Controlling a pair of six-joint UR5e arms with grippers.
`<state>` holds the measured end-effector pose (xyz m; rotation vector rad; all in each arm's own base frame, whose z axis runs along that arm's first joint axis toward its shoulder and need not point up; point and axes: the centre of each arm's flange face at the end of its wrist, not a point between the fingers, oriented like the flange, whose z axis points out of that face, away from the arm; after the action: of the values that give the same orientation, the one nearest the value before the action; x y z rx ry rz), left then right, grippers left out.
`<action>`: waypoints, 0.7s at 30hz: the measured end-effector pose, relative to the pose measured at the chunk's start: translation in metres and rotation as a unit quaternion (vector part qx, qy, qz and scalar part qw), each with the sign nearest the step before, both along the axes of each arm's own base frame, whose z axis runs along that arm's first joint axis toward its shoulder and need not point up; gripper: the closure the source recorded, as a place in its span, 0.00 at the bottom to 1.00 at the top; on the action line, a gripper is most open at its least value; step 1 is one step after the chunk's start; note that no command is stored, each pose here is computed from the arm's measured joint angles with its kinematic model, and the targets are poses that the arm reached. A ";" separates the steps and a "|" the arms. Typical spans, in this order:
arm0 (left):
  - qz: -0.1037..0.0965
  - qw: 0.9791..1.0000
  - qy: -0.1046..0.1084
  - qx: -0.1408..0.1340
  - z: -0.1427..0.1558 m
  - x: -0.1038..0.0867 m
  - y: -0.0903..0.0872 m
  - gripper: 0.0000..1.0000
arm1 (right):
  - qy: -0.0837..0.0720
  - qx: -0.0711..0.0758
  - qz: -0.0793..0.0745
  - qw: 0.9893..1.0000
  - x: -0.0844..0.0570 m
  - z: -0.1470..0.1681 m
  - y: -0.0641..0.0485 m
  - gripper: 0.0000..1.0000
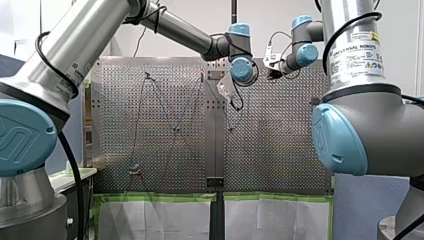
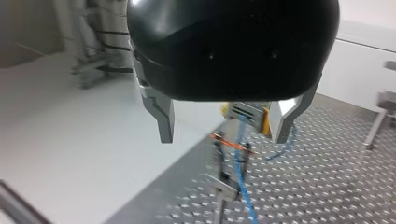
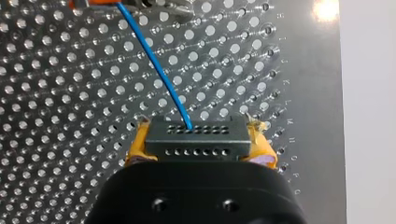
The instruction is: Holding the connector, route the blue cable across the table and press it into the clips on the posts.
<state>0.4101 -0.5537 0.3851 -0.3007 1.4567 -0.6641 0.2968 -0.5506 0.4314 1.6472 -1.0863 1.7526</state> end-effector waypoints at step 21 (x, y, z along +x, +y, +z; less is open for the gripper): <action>0.033 0.986 -0.037 -0.160 0.048 -0.069 0.038 0.00 | 0.002 0.002 0.005 1.000 0.005 -0.001 0.003 1.00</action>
<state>0.3413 -0.5162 0.4332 -0.5650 1.2625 -0.8477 0.3018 -0.5471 0.4309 1.6603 -1.0836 1.7538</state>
